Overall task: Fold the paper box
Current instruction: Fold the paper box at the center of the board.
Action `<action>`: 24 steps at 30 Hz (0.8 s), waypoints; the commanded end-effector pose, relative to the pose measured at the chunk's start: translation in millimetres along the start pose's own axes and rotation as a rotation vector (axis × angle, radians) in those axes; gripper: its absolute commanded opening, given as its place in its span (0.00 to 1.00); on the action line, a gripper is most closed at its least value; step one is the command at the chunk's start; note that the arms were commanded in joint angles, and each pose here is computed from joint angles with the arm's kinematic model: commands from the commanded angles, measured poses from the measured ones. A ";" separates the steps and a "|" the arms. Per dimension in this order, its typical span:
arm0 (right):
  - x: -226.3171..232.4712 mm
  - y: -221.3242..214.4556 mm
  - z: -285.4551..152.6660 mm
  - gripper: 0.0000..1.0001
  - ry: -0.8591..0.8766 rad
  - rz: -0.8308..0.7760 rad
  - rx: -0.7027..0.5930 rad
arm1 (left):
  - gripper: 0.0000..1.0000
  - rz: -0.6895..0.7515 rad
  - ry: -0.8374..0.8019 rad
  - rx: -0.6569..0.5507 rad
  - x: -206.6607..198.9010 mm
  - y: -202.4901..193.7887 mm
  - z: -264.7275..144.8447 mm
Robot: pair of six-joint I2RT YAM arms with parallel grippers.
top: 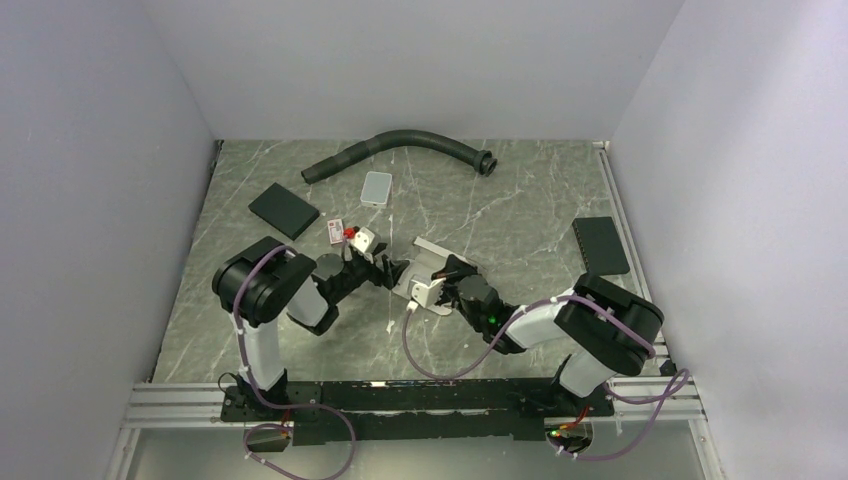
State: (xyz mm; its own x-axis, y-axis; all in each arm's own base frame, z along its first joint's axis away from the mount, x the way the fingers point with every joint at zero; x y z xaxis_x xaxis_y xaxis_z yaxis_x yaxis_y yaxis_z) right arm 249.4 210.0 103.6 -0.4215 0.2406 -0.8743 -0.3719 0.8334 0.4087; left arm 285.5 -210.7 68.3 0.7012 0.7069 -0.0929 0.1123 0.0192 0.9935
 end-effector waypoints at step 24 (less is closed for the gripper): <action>-39.2 8.8 16.9 0.00 0.081 0.214 0.097 | 0.85 -0.154 0.080 0.084 4.4 58.3 -15.3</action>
State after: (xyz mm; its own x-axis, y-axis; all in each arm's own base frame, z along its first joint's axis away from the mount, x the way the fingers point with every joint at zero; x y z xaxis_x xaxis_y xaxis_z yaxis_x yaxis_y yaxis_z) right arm 271.6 211.1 118.7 -0.5348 0.3120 -0.7853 -0.2136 0.8492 0.4829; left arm 286.2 -192.1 120.7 0.6244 0.7689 -0.1375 0.1770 0.0322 0.9837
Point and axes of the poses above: each gripper's point midway between its finger pads, its own z axis out along the fingers, its own x axis along the line the jaws close on, y = z × x, the point moved 6 cm from there along -z, back along the fingers, and after that the axes turned 4 degrees about z, right-handed, at the moved point
